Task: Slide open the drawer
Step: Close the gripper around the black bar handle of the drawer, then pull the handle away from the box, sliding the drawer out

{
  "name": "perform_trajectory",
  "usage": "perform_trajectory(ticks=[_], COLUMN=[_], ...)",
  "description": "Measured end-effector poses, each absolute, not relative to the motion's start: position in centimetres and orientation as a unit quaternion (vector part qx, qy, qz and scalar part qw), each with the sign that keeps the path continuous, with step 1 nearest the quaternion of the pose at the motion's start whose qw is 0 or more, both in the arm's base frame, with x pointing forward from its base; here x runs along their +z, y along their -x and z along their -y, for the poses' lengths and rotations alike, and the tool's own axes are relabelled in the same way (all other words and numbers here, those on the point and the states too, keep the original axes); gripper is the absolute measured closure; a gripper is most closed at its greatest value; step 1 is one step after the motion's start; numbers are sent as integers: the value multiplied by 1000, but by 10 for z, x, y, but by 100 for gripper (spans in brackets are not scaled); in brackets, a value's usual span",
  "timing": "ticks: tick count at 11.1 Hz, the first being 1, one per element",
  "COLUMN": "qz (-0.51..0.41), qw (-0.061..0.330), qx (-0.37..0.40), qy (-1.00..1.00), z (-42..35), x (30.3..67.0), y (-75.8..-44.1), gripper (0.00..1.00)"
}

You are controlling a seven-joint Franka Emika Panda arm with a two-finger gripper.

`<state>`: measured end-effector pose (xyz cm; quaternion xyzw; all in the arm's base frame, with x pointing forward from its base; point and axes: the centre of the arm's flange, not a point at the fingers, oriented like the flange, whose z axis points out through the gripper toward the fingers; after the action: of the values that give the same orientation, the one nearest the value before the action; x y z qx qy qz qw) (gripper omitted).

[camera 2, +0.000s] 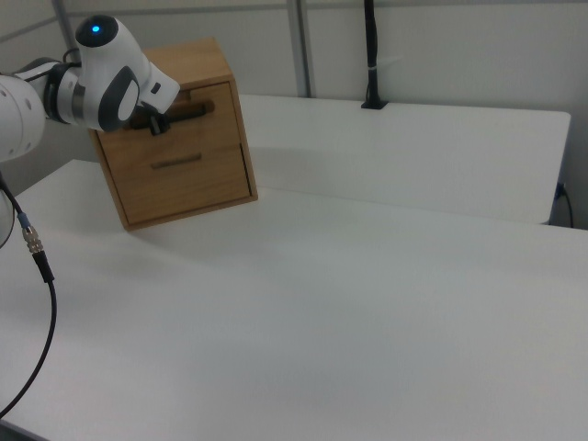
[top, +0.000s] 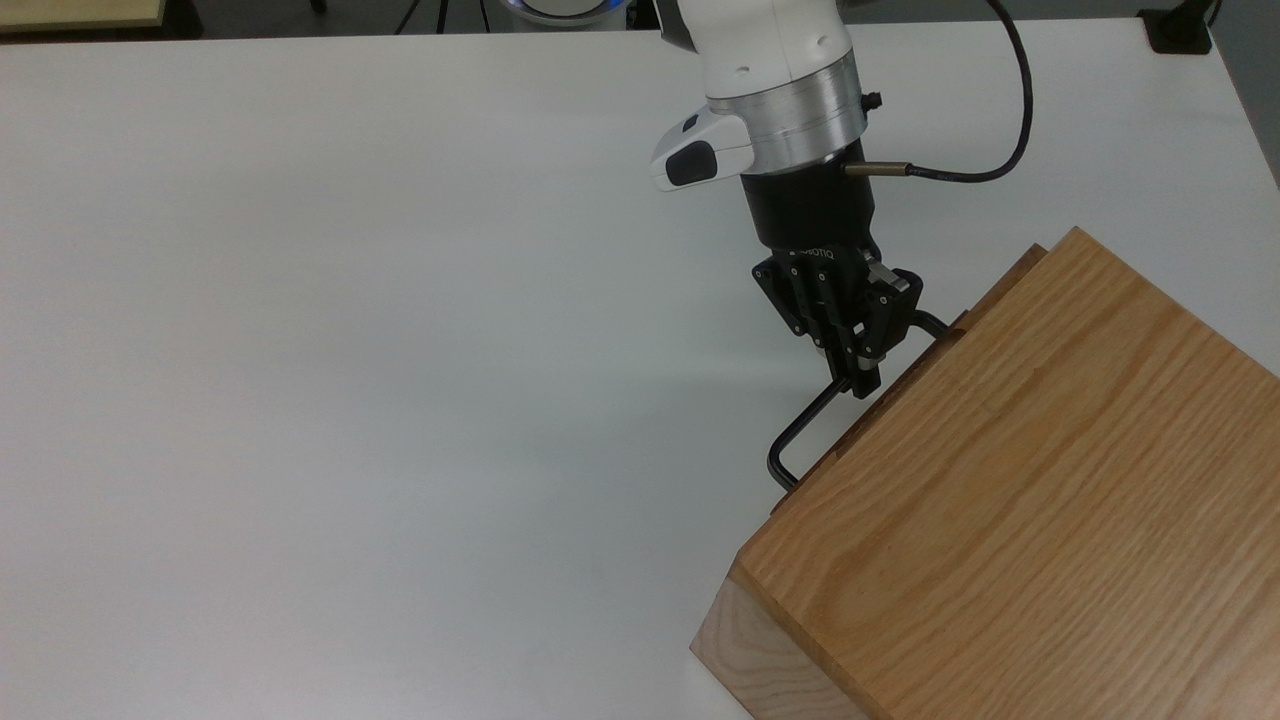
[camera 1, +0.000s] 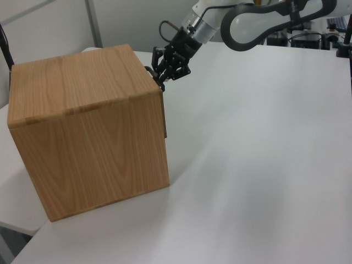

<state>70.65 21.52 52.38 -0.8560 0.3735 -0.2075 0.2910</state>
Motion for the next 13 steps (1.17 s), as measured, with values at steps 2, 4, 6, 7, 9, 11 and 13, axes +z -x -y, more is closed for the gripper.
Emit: perform_trajectory(ticks=[2, 4, 6, 7, 9, 11, 13], qz=[-374, -374, -362, -354, -336, -326, -321], qw=[284, 270, 254, 241, 208, 190, 174], qx=[-200, -188, -179, -169, -141, -125, -116], qy=[860, 867, 879, 887, 908, 917, 924], z=[-212, -204, -196, -189, -170, -156, -149], x=[526, 530, 533, 536, 542, 545, 547], y=[-705, -701, -695, -692, -682, -675, -670], gripper=[85, 85, 85, 85, 85, 85, 85])
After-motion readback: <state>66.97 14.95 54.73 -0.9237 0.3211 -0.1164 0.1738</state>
